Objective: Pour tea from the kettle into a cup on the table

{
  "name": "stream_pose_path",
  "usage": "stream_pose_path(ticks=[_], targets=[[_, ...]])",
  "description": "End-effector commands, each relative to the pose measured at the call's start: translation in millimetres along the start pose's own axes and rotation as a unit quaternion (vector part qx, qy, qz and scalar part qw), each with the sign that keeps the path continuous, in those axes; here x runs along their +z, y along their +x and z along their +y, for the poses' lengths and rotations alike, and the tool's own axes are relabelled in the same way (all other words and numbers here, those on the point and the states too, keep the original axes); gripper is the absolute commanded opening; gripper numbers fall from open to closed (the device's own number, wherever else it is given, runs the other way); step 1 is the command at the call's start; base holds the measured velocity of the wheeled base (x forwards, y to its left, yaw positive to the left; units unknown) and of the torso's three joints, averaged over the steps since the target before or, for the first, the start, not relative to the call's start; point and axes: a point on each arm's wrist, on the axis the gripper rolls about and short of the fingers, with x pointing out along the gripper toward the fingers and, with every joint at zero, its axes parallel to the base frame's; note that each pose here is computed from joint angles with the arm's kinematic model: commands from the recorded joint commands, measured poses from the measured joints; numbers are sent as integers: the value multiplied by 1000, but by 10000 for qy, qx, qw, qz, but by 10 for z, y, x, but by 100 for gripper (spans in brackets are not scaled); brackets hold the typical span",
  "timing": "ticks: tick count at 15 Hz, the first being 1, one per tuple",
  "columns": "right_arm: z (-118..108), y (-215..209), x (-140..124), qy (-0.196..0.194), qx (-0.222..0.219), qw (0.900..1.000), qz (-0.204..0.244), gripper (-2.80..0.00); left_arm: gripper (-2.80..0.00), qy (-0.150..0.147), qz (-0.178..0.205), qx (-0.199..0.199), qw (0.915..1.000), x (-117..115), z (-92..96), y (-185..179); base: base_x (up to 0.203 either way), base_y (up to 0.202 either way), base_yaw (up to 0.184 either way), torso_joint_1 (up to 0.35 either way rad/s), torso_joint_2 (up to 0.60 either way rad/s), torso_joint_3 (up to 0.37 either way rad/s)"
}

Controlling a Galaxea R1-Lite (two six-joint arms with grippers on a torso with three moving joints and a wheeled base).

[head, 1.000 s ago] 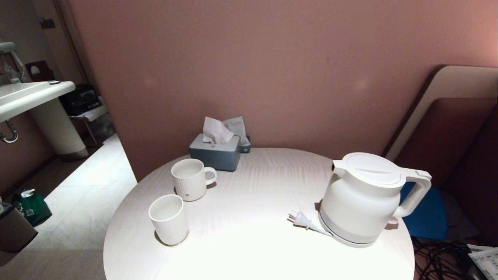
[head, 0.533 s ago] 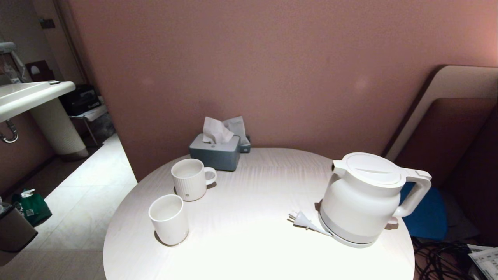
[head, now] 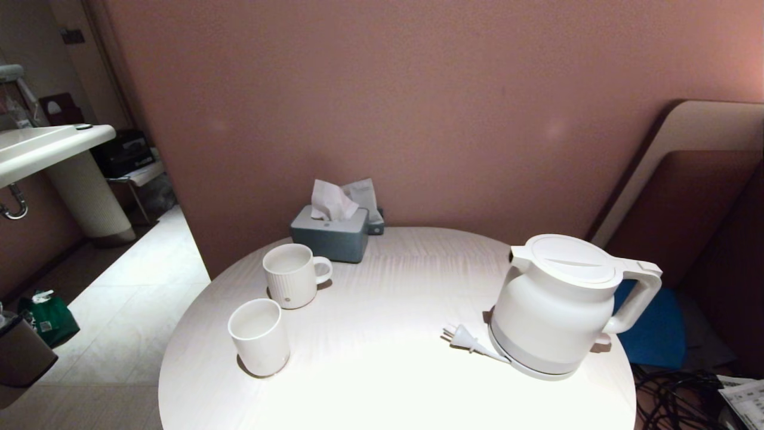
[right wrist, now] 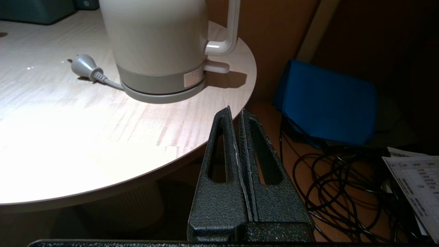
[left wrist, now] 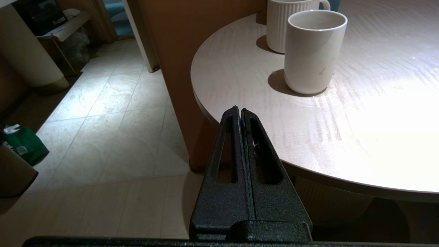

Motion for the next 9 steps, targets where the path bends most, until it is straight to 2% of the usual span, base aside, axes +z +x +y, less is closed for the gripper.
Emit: stream_pose_path(ticks=[1,9], targets=[[0,1,-1,-4,-2,10000,4,-280,-280,-10,0,5,10000,0,0,0,0,0,0,0,0,0],[0,-5,20,-3,-2,10000,-38,-280,-280,-42,-1,3,10000,0,0,0,0,0,0,0,0,0]])
